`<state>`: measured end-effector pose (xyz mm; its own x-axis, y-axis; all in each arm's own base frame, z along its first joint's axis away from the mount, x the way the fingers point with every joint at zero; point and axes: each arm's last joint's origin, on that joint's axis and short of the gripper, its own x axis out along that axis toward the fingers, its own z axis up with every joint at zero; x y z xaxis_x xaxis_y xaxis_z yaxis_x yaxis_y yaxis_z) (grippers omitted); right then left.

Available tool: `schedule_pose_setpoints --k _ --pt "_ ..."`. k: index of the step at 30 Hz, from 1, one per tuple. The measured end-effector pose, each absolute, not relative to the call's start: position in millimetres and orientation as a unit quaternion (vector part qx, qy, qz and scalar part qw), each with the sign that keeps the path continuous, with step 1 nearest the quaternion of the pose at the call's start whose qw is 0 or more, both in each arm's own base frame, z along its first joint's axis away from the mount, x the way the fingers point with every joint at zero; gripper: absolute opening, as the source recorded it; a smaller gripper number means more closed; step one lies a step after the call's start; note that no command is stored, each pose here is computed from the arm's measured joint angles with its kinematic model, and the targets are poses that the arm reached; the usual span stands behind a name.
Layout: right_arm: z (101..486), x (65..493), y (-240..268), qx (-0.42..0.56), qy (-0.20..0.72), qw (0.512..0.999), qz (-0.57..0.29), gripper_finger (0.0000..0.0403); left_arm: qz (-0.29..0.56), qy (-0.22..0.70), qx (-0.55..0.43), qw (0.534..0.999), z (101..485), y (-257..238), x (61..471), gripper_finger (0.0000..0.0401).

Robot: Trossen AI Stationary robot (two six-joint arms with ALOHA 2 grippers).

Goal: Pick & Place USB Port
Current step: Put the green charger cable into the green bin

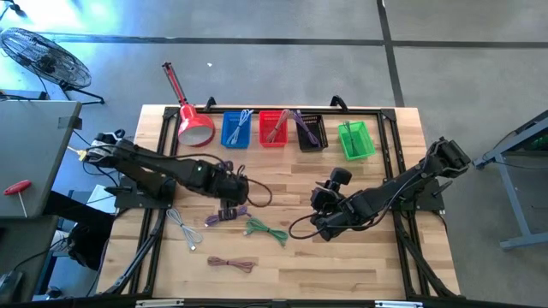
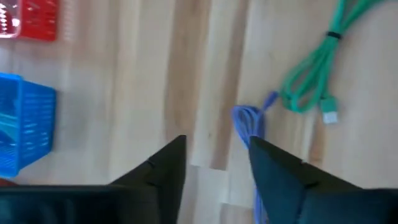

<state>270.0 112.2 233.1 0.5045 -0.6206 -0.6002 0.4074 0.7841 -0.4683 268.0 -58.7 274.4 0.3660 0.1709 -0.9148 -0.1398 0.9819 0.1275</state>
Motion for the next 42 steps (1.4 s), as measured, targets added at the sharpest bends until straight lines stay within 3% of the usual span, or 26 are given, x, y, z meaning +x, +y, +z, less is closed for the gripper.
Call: schedule_pose_setpoints --k 5,9,15,21,33,42 --pt "233 270 112 -0.133 0.399 0.857 -0.298 0.0133 0.044 0.569 -0.029 0.821 274 -76 264 0.0229" --pt "233 270 112 -0.131 0.401 0.857 -0.297 0.0133 -0.005 0.57 -0.071 0.818 274 -94 262 0.0248" --pt "233 270 112 -0.131 0.4 0.857 -0.297 0.0133 -0.029 0.516 -0.082 0.852 280 -117 265 0.025" --pt "233 270 113 -0.13 0.4 0.858 -0.296 0.0133 -0.067 0.484 -0.029 0.872 283 -122 269 0.025" --pt "233 270 113 -0.13 0.4 0.858 -0.296 0.0133 -0.018 0.565 -0.009 0.825 257 -120 270 0.025" --pt "233 271 113 -0.129 0.398 0.859 -0.296 0.0133 -0.021 0.562 0.026 0.827 234 -125 290 0.025"
